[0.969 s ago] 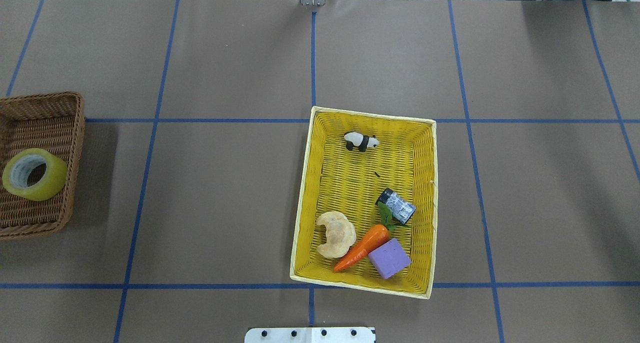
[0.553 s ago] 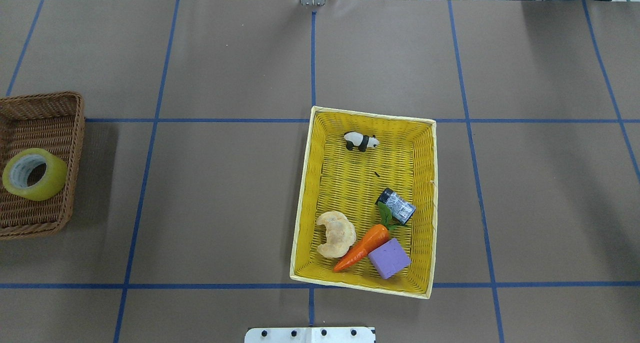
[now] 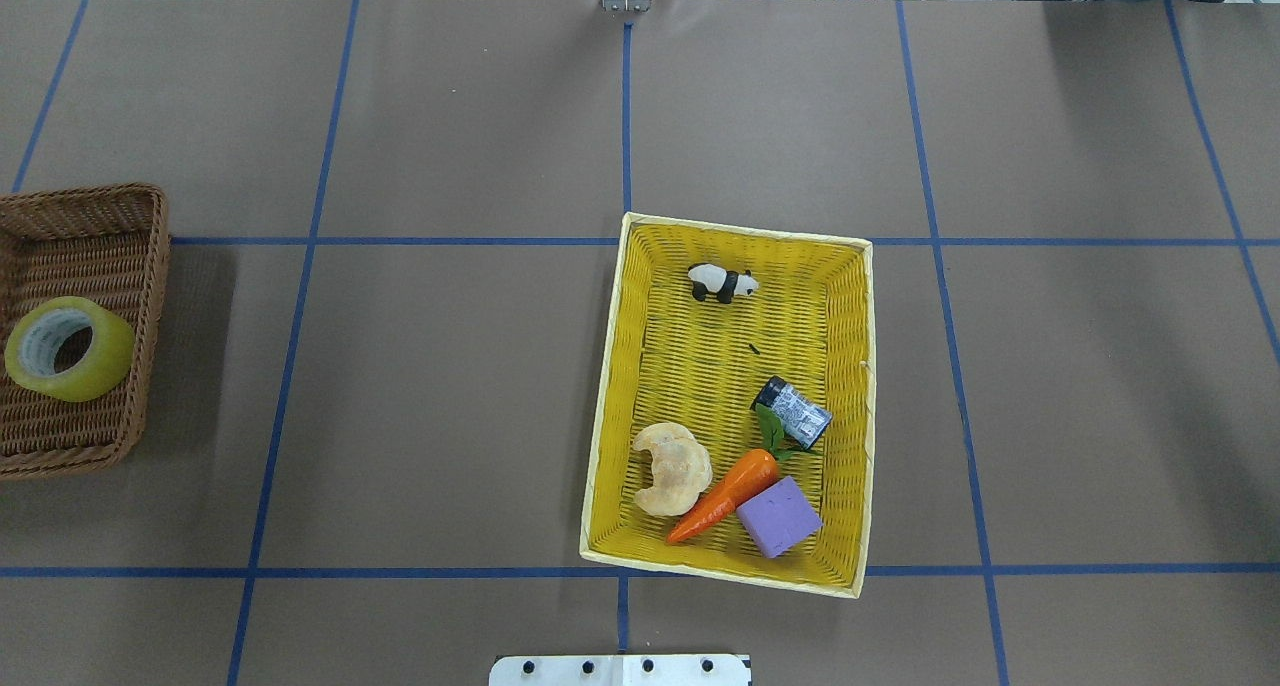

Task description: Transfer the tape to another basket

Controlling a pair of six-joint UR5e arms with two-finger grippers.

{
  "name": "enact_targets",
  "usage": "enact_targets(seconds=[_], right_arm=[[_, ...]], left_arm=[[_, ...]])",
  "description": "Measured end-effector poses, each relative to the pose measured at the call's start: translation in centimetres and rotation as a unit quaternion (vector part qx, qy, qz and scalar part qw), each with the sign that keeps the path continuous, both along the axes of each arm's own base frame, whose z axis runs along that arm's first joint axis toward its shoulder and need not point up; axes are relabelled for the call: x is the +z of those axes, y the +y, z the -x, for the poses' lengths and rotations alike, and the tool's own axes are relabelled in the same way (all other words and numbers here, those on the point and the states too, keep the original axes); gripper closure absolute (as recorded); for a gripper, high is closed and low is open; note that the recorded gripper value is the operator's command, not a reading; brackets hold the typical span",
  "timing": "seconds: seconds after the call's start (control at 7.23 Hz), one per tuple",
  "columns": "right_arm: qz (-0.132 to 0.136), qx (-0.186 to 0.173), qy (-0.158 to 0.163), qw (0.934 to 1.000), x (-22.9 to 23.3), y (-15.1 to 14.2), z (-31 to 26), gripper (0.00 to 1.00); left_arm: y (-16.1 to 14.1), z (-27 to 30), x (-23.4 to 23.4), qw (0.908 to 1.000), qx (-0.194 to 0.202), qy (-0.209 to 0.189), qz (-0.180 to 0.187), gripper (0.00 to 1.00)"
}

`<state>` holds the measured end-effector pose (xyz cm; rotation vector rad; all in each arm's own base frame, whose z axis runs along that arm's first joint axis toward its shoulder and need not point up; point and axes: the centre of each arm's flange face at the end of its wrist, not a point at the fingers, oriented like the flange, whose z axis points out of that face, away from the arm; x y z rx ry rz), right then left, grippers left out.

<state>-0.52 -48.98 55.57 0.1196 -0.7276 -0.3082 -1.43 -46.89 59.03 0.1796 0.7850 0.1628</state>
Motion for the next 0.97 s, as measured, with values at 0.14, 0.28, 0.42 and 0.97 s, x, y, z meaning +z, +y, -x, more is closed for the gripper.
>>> enact_targets(seconds=[0.14, 0.28, 0.42, 0.97], right_arm=[[0.000, 0.000, 0.006, 1.0000, -0.03, -0.19, -0.01, 0.00], [-0.002, 0.001, 0.016, 0.9999, -0.06, -0.40, -0.10, 0.00], [-0.005, 0.002, 0.021, 0.9998, -0.17, -0.56, -0.12, 0.00], [-0.003, -0.004, 0.022, 0.9997, -0.27, -0.92, 0.61, 0.00]], left_arm=[[-0.15, -0.03, 0.00, 1.0000, 0.000, 0.000, 0.000, 0.02], [-0.35, -0.07, -0.22, 1.0000, -0.001, 0.000, -0.001, 0.02], [-0.49, -0.10, -0.41, 1.0000, -0.001, 0.001, -0.003, 0.02], [-0.63, -0.15, -0.71, 1.0000, 0.000, 0.003, -0.008, 0.02]])
